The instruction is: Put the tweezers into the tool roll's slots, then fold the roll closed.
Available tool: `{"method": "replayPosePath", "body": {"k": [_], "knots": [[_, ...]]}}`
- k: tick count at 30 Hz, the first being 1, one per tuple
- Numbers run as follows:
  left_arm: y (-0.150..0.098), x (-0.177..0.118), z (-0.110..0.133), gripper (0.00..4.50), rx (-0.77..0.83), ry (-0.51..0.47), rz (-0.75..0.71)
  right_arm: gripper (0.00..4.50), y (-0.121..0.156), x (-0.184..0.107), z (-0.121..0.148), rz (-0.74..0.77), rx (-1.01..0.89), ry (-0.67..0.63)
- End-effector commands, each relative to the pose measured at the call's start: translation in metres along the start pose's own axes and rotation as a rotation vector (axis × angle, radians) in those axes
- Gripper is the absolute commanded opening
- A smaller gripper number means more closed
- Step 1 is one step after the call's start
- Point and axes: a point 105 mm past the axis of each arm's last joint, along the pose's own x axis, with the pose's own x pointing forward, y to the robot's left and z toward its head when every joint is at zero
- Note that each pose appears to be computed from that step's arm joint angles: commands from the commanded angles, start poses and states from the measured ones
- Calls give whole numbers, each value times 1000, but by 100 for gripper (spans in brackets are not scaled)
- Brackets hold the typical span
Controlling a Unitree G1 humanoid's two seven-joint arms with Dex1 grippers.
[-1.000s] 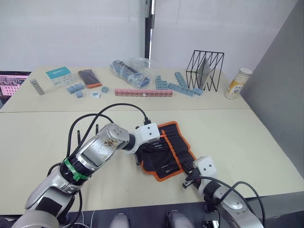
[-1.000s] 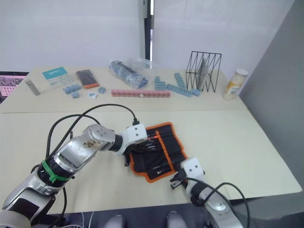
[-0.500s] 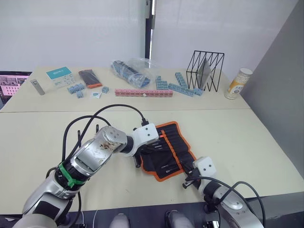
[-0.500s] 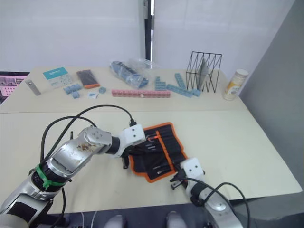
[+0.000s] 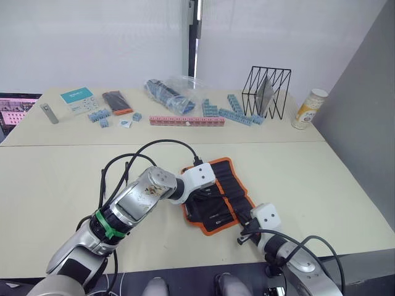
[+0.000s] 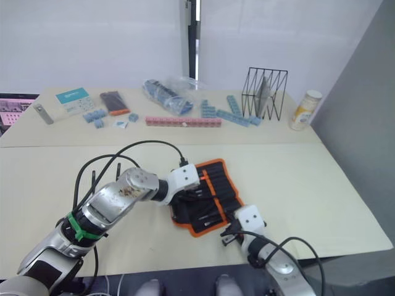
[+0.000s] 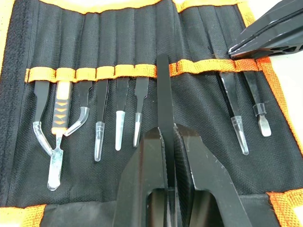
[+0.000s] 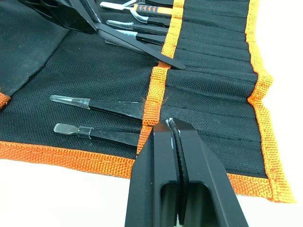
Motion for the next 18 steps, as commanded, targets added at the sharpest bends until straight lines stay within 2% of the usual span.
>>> {"method": "replayPosePath", "body": {"k": [1, 6, 18], "knots": [[0, -17, 0, 3, 41, 6, 8, 0, 8, -10, -61, 12, 68, 254], [-3, -23, -3, 3, 48, 27, -1, 0, 8, -9, -61, 10, 73, 251], [0, -8, 15, 3, 75, -7, 3, 0, 10, -7, -61, 12, 78, 250]]}}
